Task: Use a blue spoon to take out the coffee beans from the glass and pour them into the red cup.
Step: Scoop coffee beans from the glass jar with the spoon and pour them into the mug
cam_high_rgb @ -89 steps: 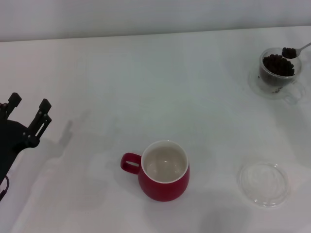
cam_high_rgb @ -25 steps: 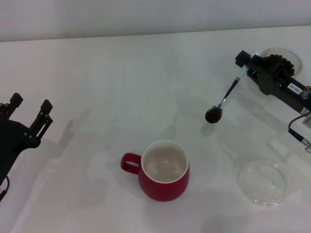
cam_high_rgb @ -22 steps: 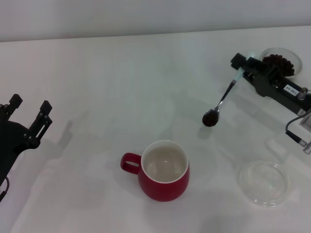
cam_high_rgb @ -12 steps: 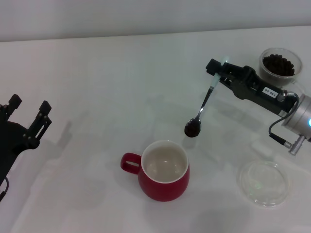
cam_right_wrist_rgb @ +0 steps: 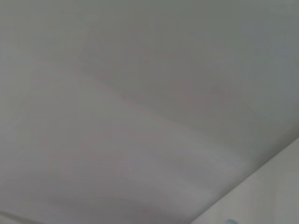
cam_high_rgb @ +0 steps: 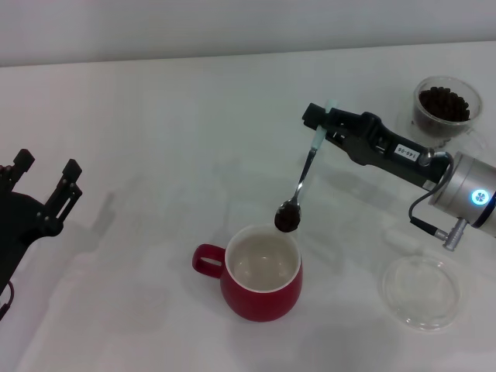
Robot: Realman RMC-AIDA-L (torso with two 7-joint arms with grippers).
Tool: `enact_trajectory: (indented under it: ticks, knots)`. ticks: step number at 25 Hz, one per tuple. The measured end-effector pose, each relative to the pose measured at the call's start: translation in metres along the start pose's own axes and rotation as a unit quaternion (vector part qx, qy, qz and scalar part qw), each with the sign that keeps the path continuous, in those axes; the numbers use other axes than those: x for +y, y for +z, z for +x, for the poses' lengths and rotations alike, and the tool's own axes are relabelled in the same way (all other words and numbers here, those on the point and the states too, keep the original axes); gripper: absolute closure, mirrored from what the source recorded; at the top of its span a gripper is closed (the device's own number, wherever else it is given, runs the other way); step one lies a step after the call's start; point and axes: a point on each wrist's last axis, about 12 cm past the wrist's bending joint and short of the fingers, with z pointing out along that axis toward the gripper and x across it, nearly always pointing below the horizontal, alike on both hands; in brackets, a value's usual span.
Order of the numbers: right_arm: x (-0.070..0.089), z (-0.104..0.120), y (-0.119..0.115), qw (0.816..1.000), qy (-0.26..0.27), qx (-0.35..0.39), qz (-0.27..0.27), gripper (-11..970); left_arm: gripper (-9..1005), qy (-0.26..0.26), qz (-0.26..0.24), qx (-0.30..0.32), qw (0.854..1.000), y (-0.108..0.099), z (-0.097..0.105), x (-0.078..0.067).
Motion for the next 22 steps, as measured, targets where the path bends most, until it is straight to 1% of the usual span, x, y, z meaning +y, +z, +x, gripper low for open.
enact_trajectory:
  ticks: [11,22]
  knots:
    - [0.004,0.001,0.009,0.999,-0.017,0.032,-0.007,786,270,0.0,0.001,-0.001,1.0,0.001,0.0,0.0]
    - [0.013,0.002,0.018,0.996,-0.055,0.064,-0.039,785,270,0.0,0.001,0.001,1.0,0.0,0.0,0.0]
